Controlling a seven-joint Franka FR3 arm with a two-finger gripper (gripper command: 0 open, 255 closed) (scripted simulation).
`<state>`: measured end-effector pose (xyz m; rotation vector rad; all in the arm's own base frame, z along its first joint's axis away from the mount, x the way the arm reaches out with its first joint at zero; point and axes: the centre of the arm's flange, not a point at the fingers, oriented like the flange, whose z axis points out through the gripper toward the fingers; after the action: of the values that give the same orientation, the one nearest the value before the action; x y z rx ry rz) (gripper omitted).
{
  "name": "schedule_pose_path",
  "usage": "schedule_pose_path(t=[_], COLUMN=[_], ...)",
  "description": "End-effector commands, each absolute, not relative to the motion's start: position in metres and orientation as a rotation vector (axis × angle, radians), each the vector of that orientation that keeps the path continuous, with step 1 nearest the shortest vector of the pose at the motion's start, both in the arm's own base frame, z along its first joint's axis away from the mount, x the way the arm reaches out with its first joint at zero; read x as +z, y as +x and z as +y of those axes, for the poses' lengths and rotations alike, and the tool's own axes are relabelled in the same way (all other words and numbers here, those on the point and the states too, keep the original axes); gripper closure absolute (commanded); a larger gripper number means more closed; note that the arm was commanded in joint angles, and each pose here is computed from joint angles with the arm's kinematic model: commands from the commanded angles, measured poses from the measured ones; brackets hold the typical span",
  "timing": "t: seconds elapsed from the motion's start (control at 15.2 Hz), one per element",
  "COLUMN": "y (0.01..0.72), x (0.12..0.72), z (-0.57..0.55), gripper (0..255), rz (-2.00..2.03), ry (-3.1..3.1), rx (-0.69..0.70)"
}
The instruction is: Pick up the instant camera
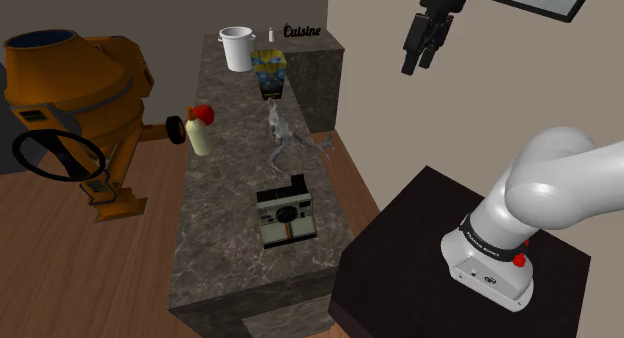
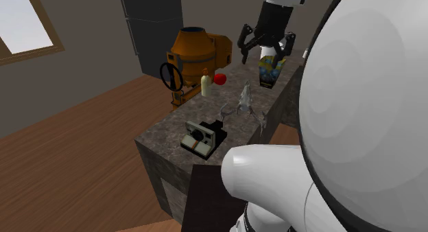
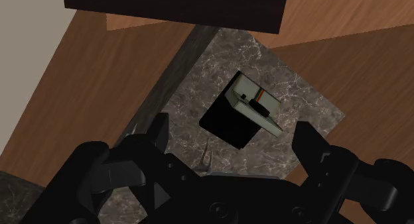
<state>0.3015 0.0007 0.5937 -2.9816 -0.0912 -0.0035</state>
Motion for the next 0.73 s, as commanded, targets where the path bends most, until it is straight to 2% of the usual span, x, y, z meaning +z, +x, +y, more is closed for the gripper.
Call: schedule_pose_path(t=[0.0,0.66], y=[0.302,0.377], x=[0.594,0.497], z=[0.001,0.057], gripper=[0,0], rz=[-0.091,-0.424], ry=[-2.982,-2.987], rx=[-0.004,0.003])
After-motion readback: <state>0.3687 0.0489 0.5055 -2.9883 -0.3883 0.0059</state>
